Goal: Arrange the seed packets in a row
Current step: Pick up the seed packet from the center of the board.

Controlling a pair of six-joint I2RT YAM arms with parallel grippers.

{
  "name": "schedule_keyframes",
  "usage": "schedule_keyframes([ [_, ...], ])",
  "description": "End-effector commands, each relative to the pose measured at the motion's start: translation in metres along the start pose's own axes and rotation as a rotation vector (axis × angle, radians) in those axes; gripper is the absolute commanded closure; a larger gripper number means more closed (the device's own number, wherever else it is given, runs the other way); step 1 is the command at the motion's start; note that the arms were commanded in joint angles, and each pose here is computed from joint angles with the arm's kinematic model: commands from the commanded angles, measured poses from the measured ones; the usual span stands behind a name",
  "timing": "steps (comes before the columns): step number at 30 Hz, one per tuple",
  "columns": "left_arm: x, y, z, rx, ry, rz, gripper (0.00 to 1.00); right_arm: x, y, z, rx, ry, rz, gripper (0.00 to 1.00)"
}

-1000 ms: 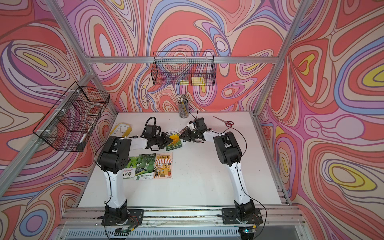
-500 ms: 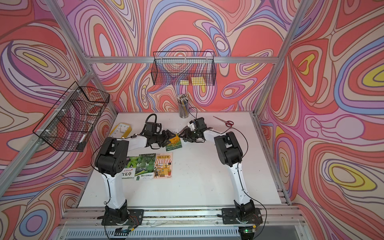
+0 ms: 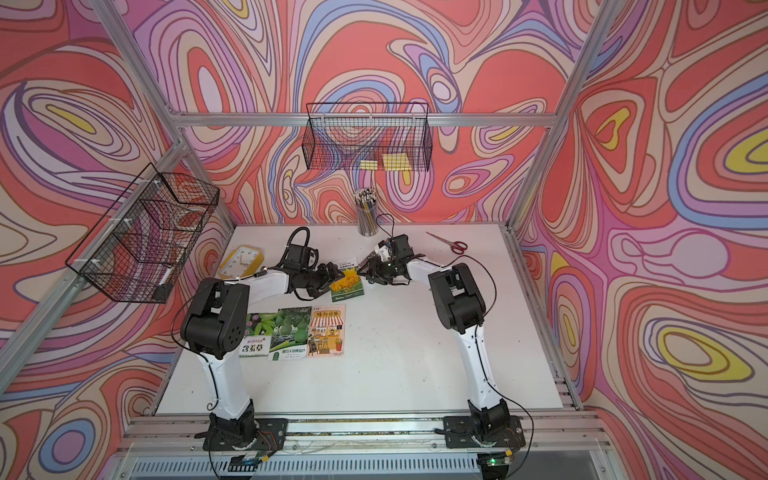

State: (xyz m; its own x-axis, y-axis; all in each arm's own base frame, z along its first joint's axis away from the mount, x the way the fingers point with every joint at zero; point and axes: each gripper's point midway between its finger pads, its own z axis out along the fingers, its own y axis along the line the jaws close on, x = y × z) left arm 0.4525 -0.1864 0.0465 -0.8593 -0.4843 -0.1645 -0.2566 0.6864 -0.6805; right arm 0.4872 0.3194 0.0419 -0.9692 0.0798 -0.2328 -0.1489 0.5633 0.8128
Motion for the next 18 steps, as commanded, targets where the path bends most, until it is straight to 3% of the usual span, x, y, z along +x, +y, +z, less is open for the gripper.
schedule_keyframes([
  [1, 0.012, 0.026, 0.02, -0.059, 0.06, -0.051, 0.18, 0.02, -0.023, 0.011, 0.087, 0.05, 0.057, 0.47],
  [6, 0.021, 0.022, 0.037, -0.014, 0.105, -0.077, 0.18, 0.03, -0.019, 0.027, 0.075, 0.075, 0.058, 0.49],
  [15, 0.027, 0.015, 0.039, 0.006, 0.127, -0.066, 0.18, 0.018, -0.016, 0.016, 0.098, 0.002, 0.044, 0.87],
  [18, 0.026, 0.01, 0.034, 0.014, 0.126, -0.058, 0.18, 0.012, -0.014, 0.006, 0.109, -0.024, 0.027, 0.93],
])
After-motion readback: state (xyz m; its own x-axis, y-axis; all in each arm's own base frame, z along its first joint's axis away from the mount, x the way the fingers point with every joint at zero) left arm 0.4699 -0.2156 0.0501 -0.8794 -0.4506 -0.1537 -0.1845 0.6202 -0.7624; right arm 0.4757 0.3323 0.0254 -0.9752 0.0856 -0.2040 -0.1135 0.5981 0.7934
